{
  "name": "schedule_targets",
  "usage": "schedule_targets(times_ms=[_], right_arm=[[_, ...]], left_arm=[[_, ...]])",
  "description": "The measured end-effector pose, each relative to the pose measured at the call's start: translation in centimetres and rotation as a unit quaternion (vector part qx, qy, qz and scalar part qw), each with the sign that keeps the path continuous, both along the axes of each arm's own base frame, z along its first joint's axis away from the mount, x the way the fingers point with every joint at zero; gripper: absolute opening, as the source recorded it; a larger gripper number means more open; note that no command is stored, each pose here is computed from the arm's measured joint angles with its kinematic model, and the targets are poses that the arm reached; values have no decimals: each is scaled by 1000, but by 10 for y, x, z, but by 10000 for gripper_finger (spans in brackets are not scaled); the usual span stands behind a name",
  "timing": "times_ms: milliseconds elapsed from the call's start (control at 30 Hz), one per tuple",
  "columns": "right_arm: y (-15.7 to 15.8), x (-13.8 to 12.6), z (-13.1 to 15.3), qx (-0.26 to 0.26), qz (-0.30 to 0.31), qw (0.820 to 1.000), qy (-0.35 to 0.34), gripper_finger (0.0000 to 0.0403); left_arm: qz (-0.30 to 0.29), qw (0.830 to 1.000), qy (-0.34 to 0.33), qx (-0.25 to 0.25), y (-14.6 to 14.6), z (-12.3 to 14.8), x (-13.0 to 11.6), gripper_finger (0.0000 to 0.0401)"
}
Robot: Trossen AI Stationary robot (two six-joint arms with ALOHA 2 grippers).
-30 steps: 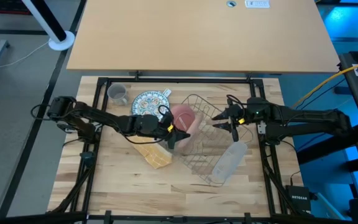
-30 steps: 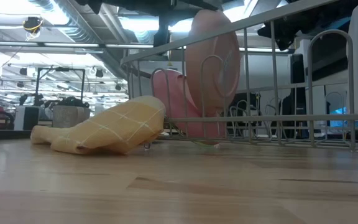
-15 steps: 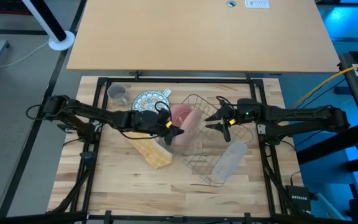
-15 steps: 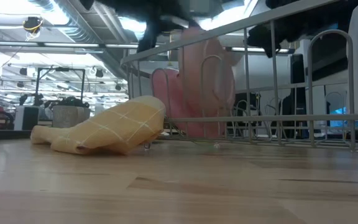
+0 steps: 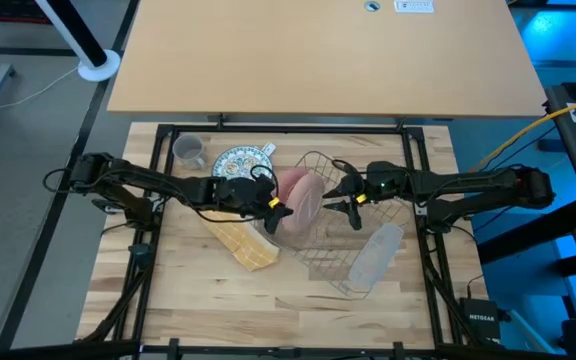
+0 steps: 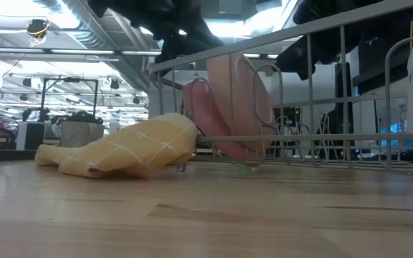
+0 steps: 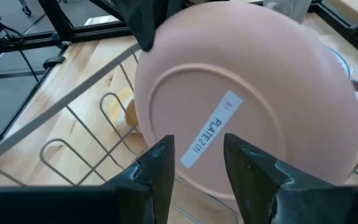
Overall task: Sort dishes
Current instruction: Put the light orange plate in the dish rack, then put the orange patterned white plate into the dish rack
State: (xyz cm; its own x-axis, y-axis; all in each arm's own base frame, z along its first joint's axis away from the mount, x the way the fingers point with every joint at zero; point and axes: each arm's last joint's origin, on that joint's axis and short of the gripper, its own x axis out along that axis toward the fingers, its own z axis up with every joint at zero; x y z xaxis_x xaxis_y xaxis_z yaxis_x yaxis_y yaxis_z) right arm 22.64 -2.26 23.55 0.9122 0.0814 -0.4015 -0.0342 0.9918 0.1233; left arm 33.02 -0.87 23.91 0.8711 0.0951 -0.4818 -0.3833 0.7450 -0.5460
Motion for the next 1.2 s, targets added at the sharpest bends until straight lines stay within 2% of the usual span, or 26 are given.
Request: schedule_targets(times_ms=[233,367,567,700,1000,1100,1200], right_arm=[[0,1,1,-2,-1,1000,-8,143],[0,1,2,-2,0,1000,-10,143],[0,1,2,-2,0,1000,-10,143],[0,1,1,-2,0,1000,-7,143],[0,0,1,-3,1,1000,-6,143],[0,0,1,-3,1,1000,-5,143],[0,0,1,-3,1,1000,-5,143]], left_arm=[[11,999,51,16,2,-11,-5,93],[11,996,84,5,1,-13,-9,123],[-54,994,89,-22,-3,-11,-12,135],[-65,993,94,-29,-1,-3,-20,136],[-70,987,145,28,15,18,-55,136],[-63,976,197,73,21,15,-66,136],[-51,954,268,126,25,6,-73,136]])
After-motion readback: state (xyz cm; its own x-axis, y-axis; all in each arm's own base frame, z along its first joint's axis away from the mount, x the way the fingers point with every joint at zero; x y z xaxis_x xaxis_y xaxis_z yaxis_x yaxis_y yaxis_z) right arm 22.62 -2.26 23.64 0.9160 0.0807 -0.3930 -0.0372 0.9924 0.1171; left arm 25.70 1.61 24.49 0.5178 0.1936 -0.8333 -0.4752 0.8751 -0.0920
